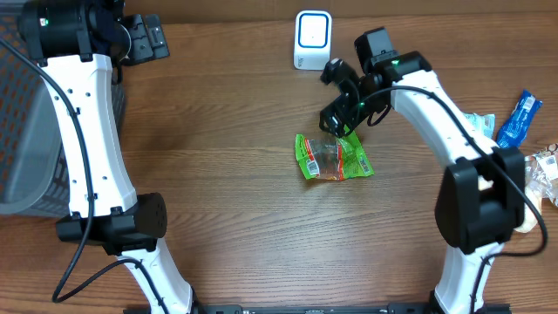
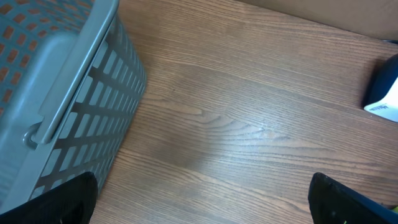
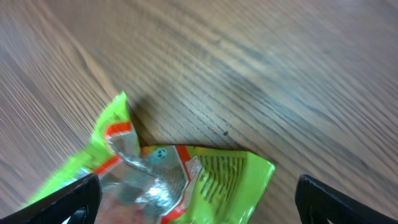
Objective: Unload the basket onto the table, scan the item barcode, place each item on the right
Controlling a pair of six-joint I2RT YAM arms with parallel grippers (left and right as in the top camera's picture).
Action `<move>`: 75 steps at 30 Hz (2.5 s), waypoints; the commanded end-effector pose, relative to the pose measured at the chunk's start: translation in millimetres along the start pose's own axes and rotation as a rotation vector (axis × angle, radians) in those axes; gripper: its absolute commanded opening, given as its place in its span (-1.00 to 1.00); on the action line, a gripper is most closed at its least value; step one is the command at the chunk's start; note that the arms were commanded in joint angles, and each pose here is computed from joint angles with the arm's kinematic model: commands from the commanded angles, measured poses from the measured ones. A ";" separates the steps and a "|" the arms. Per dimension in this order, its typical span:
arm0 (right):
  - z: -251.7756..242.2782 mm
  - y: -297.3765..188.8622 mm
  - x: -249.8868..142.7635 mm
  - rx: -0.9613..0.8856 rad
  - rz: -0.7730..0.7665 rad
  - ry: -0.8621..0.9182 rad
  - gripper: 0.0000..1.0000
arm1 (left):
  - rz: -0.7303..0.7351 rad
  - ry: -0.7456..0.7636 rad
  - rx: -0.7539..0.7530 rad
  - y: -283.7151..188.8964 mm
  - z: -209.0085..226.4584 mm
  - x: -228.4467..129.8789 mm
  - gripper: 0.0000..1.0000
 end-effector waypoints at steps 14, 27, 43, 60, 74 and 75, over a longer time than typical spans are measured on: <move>10.4 51.2 -58.9 0.409 0.239 0.044 0.47 | -0.035 0.014 -0.004 -14.0 -1.1 0.2 1.00; 45.9 60.1 -58.6 0.190 0.421 0.672 0.09 | -0.035 0.015 -0.004 -14.0 -1.0 0.2 1.00; 63.7 46.2 -11.1 0.303 0.096 -0.226 1.00 | -0.035 0.014 -0.004 -14.0 -1.0 0.2 1.00; 32.8 70.7 -20.6 0.207 0.180 0.126 -0.93 | -0.035 0.014 -0.004 -14.0 -1.1 0.2 1.00; -15.1 26.1 -49.4 0.207 0.307 0.870 0.27 | -0.035 0.014 -0.004 -14.2 -1.0 0.2 1.00; -17.9 18.7 -50.3 0.235 0.289 0.822 0.37 | -0.035 0.014 -0.004 -14.2 -1.0 0.2 1.00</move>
Point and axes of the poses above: each gripper's point midway between its finger pads, its own y axis out along the fingers, its own z axis along the line the jaws close on, x = y × z, the point moved 8 cm from there along -y, back along the fingers, and after that the axes turned 7 degrees about y, right-handed, at the moved point
